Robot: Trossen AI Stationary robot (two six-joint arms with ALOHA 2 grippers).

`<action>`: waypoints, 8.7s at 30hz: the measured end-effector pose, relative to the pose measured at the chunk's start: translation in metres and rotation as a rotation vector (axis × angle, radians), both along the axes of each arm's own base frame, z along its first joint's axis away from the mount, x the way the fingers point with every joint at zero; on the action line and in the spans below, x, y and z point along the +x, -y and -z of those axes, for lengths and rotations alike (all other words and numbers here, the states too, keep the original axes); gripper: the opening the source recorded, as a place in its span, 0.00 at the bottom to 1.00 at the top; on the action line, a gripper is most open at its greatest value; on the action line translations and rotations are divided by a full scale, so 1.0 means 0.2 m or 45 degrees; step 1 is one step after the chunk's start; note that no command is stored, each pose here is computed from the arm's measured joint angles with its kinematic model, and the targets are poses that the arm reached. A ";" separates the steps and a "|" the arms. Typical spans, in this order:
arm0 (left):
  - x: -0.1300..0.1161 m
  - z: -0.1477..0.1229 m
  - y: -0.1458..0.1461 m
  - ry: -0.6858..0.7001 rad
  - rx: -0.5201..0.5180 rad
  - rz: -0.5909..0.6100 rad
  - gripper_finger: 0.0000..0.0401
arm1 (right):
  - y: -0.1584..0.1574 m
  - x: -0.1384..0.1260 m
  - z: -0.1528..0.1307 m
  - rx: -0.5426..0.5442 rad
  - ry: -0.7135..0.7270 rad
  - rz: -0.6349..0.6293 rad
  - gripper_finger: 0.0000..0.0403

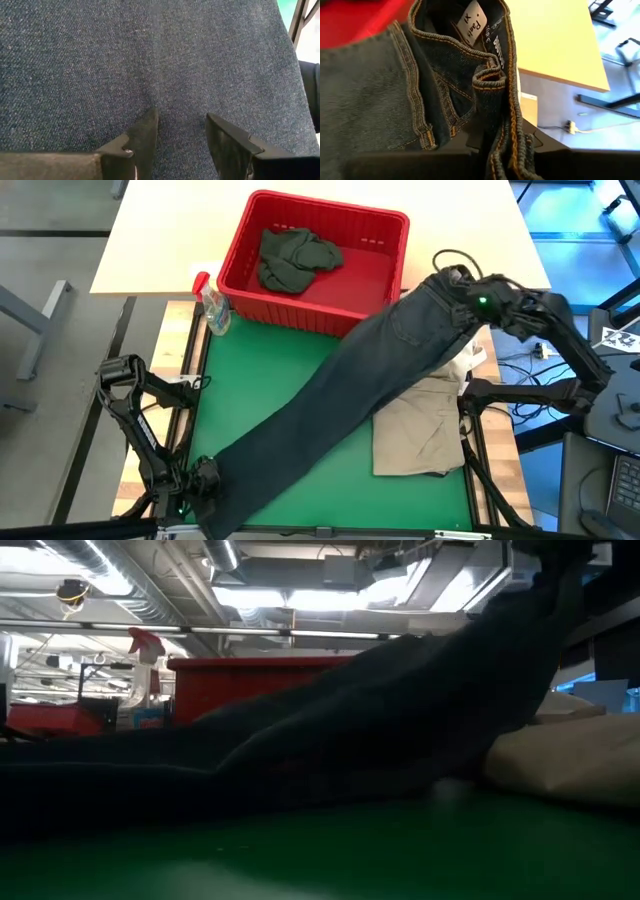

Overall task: Fold Laundry from Bin
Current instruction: Fold the blue pants

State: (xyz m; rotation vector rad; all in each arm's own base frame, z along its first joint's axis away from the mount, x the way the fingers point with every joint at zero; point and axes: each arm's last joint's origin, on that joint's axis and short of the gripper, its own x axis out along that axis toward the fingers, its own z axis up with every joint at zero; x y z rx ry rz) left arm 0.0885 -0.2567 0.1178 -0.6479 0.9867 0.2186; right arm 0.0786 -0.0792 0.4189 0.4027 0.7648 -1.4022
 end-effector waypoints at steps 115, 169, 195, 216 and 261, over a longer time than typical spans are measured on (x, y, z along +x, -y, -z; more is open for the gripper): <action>-0.16 -0.97 -0.74 0.708 -0.018 0.346 0.37 | -1.80 2.17 1.05 -0.067 1.470 -1.323 0.14; 0.20 -0.45 -0.17 0.330 0.306 0.355 0.37 | -1.58 1.96 1.13 0.188 0.155 -1.416 0.51; 0.48 -0.01 -0.15 0.268 0.381 -0.191 0.37 | -0.65 2.27 1.35 0.034 -0.353 -1.609 0.51; 0.58 -0.43 -0.03 0.347 0.260 0.414 0.56 | -1.65 1.66 0.61 0.089 -0.025 -1.964 0.51; 0.67 -0.33 0.30 -0.126 0.555 0.641 0.43 | -1.89 1.61 0.88 0.172 0.137 -1.867 0.51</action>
